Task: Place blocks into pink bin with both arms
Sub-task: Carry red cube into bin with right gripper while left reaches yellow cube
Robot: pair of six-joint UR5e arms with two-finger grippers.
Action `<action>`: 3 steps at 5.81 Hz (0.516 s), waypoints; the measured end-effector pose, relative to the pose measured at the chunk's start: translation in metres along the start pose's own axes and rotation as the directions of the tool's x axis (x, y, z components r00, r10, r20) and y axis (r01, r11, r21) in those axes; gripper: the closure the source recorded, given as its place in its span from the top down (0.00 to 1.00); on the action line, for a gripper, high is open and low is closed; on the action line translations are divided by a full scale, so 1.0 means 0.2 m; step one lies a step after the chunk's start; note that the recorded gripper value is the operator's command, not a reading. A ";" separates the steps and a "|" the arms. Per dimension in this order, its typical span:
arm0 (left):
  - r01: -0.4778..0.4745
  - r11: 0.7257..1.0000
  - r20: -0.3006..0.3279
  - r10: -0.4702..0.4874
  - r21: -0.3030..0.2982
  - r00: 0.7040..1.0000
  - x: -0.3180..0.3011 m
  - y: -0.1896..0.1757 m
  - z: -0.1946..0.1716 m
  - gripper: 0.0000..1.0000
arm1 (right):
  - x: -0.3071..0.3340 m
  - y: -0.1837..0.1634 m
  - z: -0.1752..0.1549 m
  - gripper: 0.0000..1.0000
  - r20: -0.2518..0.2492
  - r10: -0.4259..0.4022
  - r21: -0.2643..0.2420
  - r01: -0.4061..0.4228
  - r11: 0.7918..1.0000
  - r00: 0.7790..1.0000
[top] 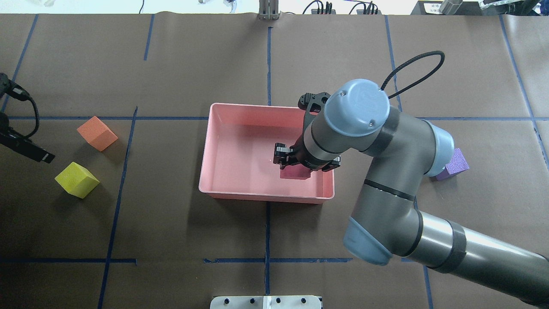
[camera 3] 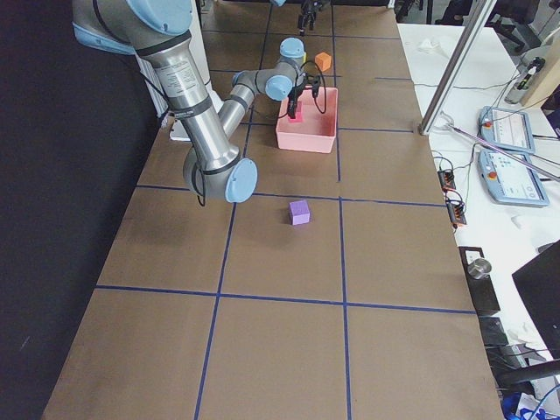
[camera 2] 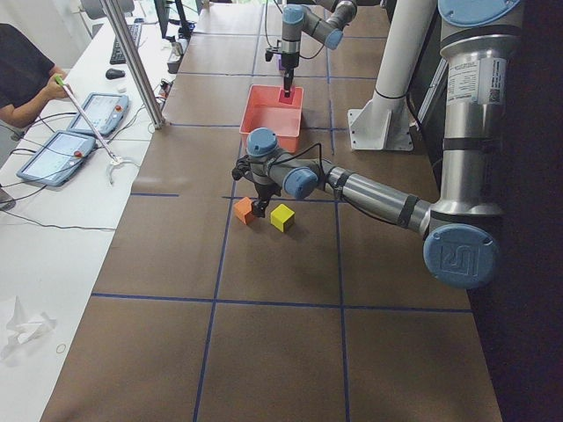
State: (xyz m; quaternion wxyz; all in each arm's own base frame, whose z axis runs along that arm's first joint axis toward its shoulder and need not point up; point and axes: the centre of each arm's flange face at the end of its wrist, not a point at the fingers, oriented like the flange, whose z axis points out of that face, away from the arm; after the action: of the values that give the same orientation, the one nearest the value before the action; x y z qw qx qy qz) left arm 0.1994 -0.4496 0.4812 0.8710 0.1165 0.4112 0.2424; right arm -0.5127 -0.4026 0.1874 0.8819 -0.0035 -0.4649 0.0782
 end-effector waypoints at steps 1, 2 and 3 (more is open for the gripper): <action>-0.041 0.999 0.026 0.041 -0.004 0.999 0.06 -0.01 0.08 1.00 | -0.06 0.02 0.09 1.00 -0.024 0.040 0.009 -0.040 0.999 0.999; -0.066 0.998 0.039 0.067 -0.018 0.997 0.11 -0.01 0.15 1.00 | -0.08 0.04 0.14 1.00 -0.036 0.051 0.016 -0.050 0.999 0.998; -0.078 0.996 0.043 0.080 -0.040 0.996 0.13 0.01 0.22 1.00 | -0.09 0.04 0.14 1.00 -0.036 0.051 0.026 -0.050 0.998 0.998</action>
State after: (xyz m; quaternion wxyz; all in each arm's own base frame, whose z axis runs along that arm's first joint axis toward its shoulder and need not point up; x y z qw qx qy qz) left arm 0.2477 -0.4346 0.4919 0.8717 0.1213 0.3819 0.2820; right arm -0.5475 -0.3989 0.1878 0.8880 -0.0055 -0.4475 0.1062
